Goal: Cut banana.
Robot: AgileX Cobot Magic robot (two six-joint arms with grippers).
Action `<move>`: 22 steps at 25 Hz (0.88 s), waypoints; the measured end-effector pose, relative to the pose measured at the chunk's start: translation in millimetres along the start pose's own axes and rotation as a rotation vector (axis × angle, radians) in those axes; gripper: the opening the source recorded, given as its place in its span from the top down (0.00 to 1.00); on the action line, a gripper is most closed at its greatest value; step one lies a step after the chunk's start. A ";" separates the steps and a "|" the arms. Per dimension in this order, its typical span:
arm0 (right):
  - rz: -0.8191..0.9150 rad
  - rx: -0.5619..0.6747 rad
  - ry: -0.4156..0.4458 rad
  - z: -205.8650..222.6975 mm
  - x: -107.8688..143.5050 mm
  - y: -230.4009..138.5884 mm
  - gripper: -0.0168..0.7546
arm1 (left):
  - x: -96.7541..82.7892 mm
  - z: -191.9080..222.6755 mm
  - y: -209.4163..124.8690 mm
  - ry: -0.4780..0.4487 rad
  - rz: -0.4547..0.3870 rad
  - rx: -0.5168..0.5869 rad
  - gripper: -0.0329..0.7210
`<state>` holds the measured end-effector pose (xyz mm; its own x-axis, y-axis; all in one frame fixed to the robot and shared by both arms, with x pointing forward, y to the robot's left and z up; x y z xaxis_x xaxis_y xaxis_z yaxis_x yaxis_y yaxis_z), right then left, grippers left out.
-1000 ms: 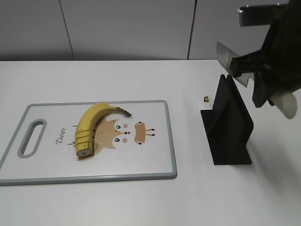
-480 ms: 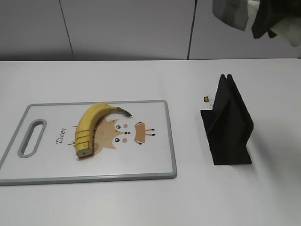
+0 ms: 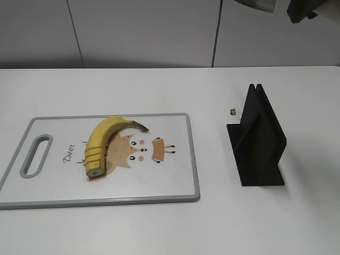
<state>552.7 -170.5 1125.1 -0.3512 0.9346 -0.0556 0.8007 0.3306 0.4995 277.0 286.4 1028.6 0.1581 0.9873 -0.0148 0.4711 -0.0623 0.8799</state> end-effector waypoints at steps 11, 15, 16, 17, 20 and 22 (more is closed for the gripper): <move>-0.397 0.009 -0.018 5.3 -2.2 4.5 0.77 | 2.8 28.6 68.5 -0.018 0.020 0.093 0.31; -0.510 0.018 0.004 20.8 2.0 16.7 0.77 | 4.8 52.6 102.2 -0.032 0.085 0.132 0.29; -0.532 0.021 0.017 26.2 4.2 19.5 0.77 | 4.8 59.0 112.0 -0.039 0.101 0.128 0.27; -0.558 0.020 0.029 30.6 6.1 22.6 0.77 | 4.4 63.6 121.9 -0.048 0.123 0.116 0.24; -0.638 -0.018 0.063 41.2 13.1 36.1 0.77 | 3.1 84.1 148.8 -0.076 0.200 0.086 0.17; -0.697 -0.048 0.099 48.2 20.0 44.9 0.77 | 1.6 96.4 162.7 -0.100 0.275 0.076 0.14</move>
<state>605.0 -130.7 1104.8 -0.8186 0.4905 -0.2988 0.3518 0.8395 0.4141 437.6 263.8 1126.0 0.3716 0.9129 0.1687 0.4620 -0.3394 0.8194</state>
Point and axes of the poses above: a point on each arm's last joint axis where the gripper is mounted, z pointing out along that axis toward the gripper, x along the wrist's bending axis when the last joint is at zero, y = z × x, the point moved 5 cm from there along z, pointing out along that axis toward the gripper, and after that the axes turned 4 degrees about -z, right-handed, at the moved point
